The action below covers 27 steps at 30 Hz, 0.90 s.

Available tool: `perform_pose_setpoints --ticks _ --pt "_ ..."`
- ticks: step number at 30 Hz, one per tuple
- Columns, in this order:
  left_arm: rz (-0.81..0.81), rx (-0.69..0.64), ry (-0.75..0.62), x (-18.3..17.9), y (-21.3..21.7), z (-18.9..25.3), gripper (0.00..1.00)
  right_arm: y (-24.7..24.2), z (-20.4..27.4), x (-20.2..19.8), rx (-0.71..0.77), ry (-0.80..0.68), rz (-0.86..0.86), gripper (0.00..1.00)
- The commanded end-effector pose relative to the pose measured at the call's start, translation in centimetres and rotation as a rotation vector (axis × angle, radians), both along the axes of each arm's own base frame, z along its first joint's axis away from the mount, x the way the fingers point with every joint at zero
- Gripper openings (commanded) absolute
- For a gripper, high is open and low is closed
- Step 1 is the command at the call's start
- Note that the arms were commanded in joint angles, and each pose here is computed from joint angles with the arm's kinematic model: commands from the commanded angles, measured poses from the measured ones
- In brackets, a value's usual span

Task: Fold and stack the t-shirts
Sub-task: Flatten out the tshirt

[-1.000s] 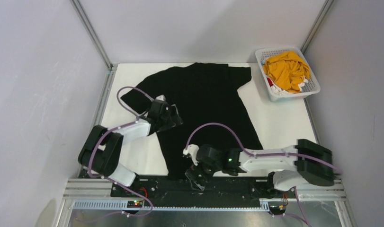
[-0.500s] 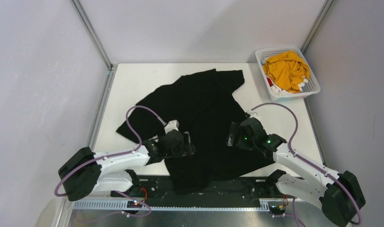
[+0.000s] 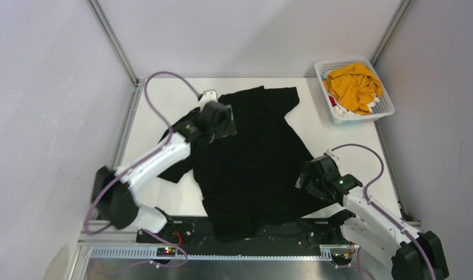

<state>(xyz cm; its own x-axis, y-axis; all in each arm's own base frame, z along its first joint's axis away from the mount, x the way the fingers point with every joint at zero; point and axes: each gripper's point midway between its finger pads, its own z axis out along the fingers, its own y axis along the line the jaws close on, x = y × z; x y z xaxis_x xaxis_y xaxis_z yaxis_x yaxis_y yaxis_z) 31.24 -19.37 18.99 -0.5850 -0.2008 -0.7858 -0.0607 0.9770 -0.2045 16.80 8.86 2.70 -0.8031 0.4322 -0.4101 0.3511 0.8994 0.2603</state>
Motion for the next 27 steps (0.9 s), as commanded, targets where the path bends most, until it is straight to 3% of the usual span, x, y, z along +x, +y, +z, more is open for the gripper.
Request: perform_pose_setpoints --ticks 1,6,11,15,20,21,27 --pt "-0.145 0.066 0.171 5.7 -1.7 -5.0 1.0 0.3 -0.4 -1.0 0.065 0.0 -0.009 0.99" --pt "-0.147 -0.012 0.269 11.0 -1.6 -8.2 1.0 0.1 -0.8 -0.5 0.073 -0.034 0.001 0.99" --pt "-0.069 0.003 0.351 12.9 0.3 -12.6 1.0 -0.5 -1.2 1.1 0.071 -0.022 -0.026 0.99" --pt "0.089 -0.034 0.408 13.5 4.2 -15.0 1.0 -0.6 -1.3 3.8 0.081 0.003 -0.048 0.99" --pt "0.327 -0.097 0.461 12.0 10.7 -16.7 1.0 -0.5 0.4 10.2 0.015 0.002 -0.028 0.99" --pt "0.368 -0.092 0.455 11.3 12.0 -16.8 1.0 -0.9 -0.8 10.5 -0.029 0.074 -0.031 0.99" --pt "0.478 -0.178 0.428 8.6 14.2 -15.9 1.0 3.1 1.1 21.8 -0.052 0.062 0.098 0.95"
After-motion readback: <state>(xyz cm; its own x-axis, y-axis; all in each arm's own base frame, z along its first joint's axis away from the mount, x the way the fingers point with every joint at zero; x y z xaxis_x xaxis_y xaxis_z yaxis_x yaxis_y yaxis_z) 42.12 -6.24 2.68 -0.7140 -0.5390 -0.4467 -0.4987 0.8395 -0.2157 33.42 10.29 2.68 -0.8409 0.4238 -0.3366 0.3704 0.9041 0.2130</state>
